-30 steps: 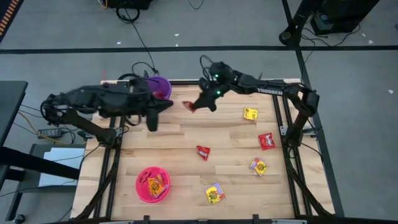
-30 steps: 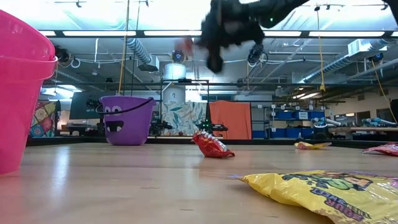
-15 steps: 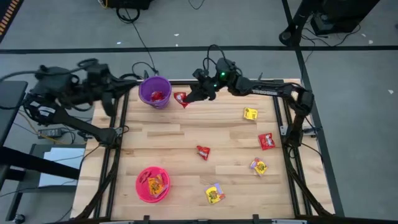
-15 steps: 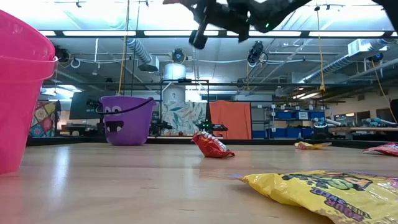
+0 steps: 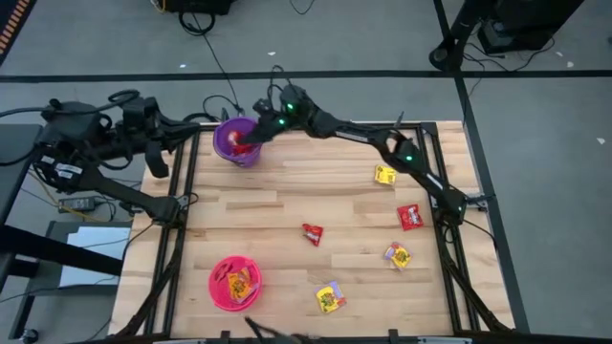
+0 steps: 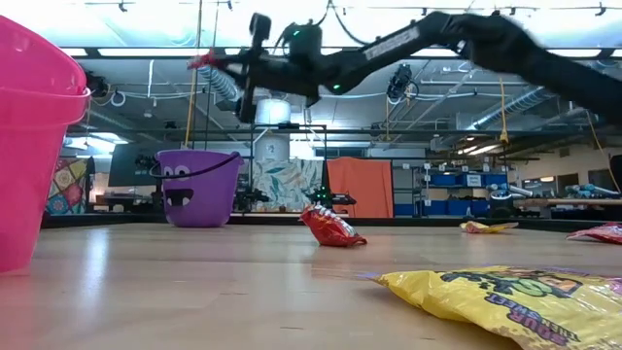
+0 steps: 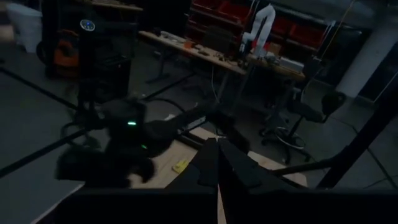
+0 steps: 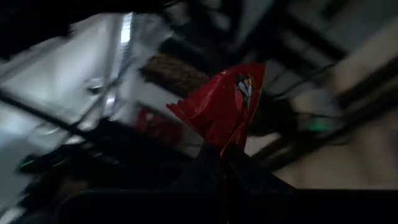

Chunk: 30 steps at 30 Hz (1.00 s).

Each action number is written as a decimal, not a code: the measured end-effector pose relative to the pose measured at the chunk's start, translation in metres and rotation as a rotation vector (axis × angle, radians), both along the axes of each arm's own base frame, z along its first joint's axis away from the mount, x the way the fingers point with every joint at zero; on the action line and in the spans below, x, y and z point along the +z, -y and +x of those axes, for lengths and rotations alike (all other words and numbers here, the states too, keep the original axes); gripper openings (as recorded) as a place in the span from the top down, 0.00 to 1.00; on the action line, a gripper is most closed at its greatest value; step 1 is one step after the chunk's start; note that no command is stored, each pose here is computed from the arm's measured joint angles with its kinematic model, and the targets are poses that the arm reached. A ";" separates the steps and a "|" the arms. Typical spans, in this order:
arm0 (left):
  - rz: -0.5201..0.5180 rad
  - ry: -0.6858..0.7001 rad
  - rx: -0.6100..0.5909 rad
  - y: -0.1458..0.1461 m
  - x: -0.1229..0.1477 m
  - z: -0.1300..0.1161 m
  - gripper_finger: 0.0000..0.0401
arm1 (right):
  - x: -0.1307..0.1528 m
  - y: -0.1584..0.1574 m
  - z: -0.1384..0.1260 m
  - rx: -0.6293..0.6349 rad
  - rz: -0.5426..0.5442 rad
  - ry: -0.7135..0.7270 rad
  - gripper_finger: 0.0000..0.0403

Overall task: Sort candy by brand, put in halloween buckets
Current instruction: Put the red candy into the purple bucket

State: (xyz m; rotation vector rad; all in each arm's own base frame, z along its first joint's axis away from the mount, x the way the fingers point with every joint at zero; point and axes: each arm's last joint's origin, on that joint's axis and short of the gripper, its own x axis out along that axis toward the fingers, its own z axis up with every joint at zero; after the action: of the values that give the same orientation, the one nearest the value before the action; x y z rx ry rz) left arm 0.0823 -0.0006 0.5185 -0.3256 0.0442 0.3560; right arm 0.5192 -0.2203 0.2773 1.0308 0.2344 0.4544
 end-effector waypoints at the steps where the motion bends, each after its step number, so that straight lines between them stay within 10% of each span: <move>1: 0.001 -0.004 0.000 0.000 0.000 0.000 0.99 | -0.003 0.008 0.003 -0.021 -0.008 -0.028 0.98; 9: 0.001 -0.005 -0.001 0.000 -0.001 0.000 0.99 | -0.036 0.050 -0.019 -0.268 -0.088 -0.187 0.98; 21: 0.001 -0.006 -0.003 0.000 -0.001 0.000 0.99 | -0.039 0.048 -0.020 -0.251 -0.139 -0.217 0.97; 30: 0.001 -0.006 -0.003 0.000 -0.001 0.000 0.99 | -0.035 0.045 -0.018 -0.228 -0.174 -0.165 0.72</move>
State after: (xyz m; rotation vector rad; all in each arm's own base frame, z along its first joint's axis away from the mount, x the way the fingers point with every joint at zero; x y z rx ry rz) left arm 0.0823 -0.0007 0.5178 -0.3236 0.0509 0.3537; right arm 0.5014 -0.2651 0.2421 0.9115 0.2944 0.1395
